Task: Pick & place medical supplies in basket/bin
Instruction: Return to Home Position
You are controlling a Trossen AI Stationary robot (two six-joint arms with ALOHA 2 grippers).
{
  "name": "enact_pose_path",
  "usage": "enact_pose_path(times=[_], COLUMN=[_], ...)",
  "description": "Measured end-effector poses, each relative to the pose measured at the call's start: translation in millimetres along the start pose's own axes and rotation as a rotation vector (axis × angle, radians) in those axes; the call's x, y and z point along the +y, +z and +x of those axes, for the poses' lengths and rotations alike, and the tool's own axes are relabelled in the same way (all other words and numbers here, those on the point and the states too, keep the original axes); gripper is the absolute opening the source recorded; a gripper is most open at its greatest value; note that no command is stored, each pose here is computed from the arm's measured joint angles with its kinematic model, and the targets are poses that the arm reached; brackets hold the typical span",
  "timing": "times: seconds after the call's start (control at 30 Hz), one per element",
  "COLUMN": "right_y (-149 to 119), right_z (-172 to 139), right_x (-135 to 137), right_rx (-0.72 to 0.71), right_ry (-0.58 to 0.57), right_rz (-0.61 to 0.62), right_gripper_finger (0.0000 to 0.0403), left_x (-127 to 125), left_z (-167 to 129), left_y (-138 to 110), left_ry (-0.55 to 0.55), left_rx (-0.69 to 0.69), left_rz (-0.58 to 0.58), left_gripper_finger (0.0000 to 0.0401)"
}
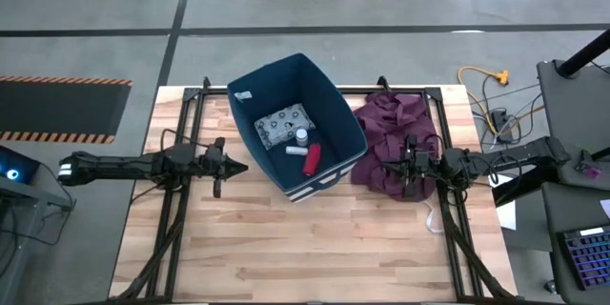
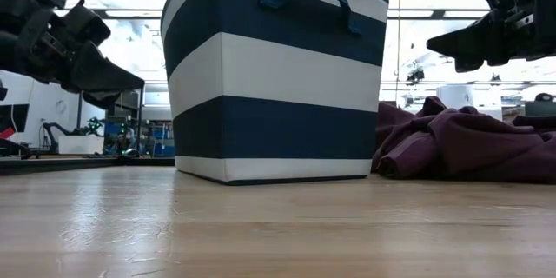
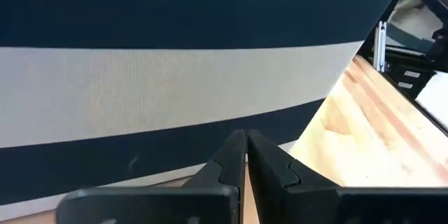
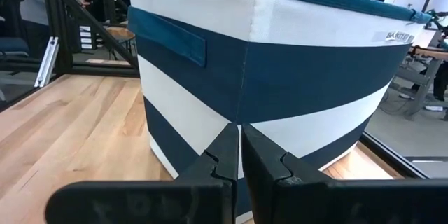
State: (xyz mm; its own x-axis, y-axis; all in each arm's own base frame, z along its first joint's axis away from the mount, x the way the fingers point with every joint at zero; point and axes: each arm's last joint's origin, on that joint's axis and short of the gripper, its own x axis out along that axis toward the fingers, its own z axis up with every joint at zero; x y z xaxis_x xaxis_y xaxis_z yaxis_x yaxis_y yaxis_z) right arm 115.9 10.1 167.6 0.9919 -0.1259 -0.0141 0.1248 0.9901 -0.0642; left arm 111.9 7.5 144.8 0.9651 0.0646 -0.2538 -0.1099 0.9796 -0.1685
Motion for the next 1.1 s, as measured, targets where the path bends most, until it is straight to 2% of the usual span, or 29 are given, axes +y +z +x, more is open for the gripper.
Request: enact_pose_path(times=[1.1], right_y=[0.0], right_z=[0.0], right_x=[0.0], right_rx=[0.000], right_ry=[0.001], right_rz=[0.003], right_gripper_finger=[0.0008], left_x=[0.4], left_z=[1.6], left_y=[-2.0], left_ry=[0.005], left_rx=[0.026], left_rz=[0.000], left_gripper_finger=[0.0000])
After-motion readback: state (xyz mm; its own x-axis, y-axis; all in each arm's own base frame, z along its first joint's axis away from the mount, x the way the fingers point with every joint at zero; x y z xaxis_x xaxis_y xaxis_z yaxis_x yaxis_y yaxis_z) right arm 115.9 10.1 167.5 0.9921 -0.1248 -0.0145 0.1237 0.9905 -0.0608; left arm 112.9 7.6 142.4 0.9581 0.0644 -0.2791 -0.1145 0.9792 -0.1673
